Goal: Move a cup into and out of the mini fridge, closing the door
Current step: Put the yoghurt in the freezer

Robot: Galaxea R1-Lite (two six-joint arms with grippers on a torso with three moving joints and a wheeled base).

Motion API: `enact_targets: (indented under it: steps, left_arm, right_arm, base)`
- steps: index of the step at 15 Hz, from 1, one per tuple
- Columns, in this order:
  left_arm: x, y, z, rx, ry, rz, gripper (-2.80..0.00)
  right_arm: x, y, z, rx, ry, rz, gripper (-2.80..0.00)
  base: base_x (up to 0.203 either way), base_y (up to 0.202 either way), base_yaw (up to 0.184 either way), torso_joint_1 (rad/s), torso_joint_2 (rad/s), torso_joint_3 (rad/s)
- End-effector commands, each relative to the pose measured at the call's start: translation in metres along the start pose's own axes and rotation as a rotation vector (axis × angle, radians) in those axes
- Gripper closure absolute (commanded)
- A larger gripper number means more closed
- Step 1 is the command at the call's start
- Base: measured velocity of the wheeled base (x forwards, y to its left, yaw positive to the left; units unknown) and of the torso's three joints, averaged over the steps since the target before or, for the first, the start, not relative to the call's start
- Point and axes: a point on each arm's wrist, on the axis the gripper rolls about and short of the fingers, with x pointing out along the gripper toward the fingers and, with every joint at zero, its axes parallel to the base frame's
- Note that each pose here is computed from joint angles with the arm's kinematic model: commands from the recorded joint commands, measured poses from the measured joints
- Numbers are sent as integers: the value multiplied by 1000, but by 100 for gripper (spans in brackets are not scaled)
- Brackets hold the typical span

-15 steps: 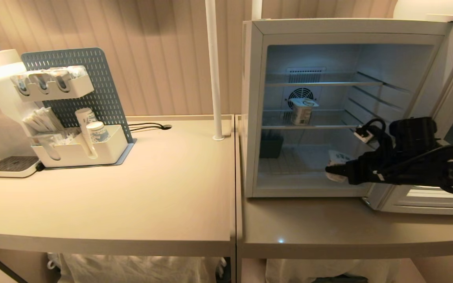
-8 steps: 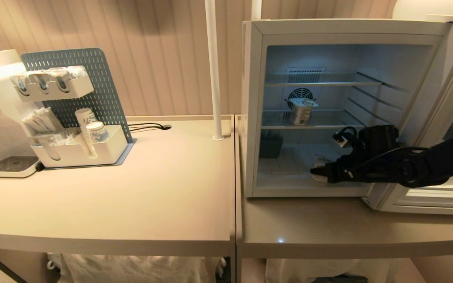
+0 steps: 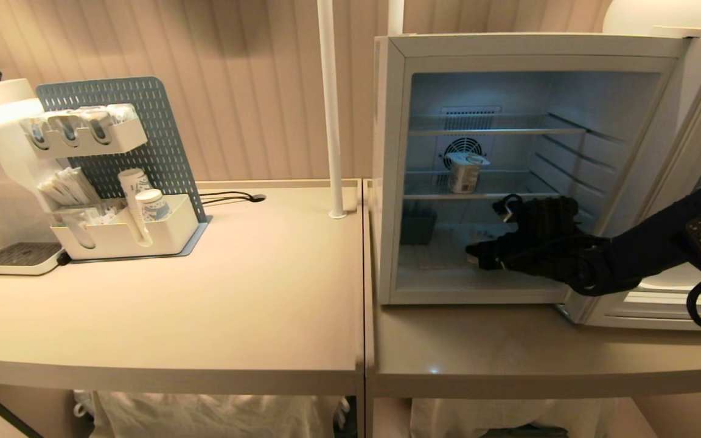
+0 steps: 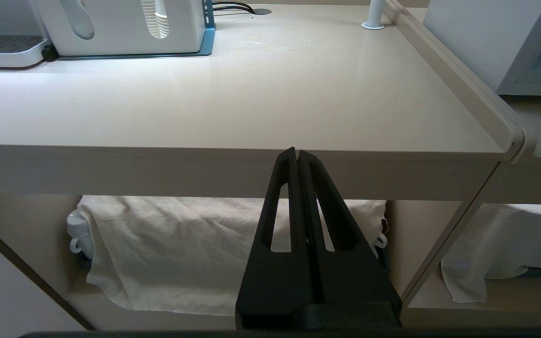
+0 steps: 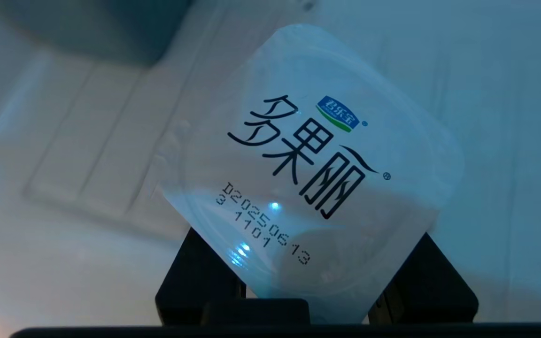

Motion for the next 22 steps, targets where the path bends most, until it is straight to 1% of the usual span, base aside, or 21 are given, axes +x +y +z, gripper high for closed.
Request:
enact_targets:
  steps: [1,3,5,6,7,9,13,15,18,22]
  left_arm:
    - [0,0,0,-1,1,0,0]
    - [0,0,0,-1,1,0,0]
    - [0,0,0,-1,1,0,0]
    - [0,0,0,-1,1,0,0]
    - [0,0,0,-1,1,0,0]
    - [0,0,0,-1,1,0,0]
    - [0,0,0,-1,1,0,0]
    - [0,0,0,-1,1,0,0]
    - [0,0,0,-1,1,0,0]
    - [0,0,0,-1,1,0,0]
  right_arm:
    - [9,0,-7,-1,13,-16,0]
    - [18,-2,-5,-5,1,-74,0]
    - [23,-4,-8,-7,5,-99,0]
    - [25,-4,-8,-10,2,-130,0]
    - [28,-4,-10,-14,5,-147,-280]
    - [24,-3,-6,-10,-1,-147,-280]
    - [-1,3,5,-16,-20,-133,-280]
    - [-15,6,6,-19,-18,-130,-280]
    - [-46,12,6,-17,-11,-126,-280]
    - [-109,20,0,-19,-43,-118,-280]
  base:
    - [0,0,0,0,0,0]
    - [0,0,0,0,0,0]
    - [0,0,0,0,0,0]
    - [0,0,0,0,0,0]
    - [0,0,0,0,0,0]
    - [0,0,0,0,0,0]
    - [0,0,0,0,0,0]
    - [0,0,0,0,0,0]
    - [0,0,0,0,0,0]
    - [0,0,0,0,0,0]
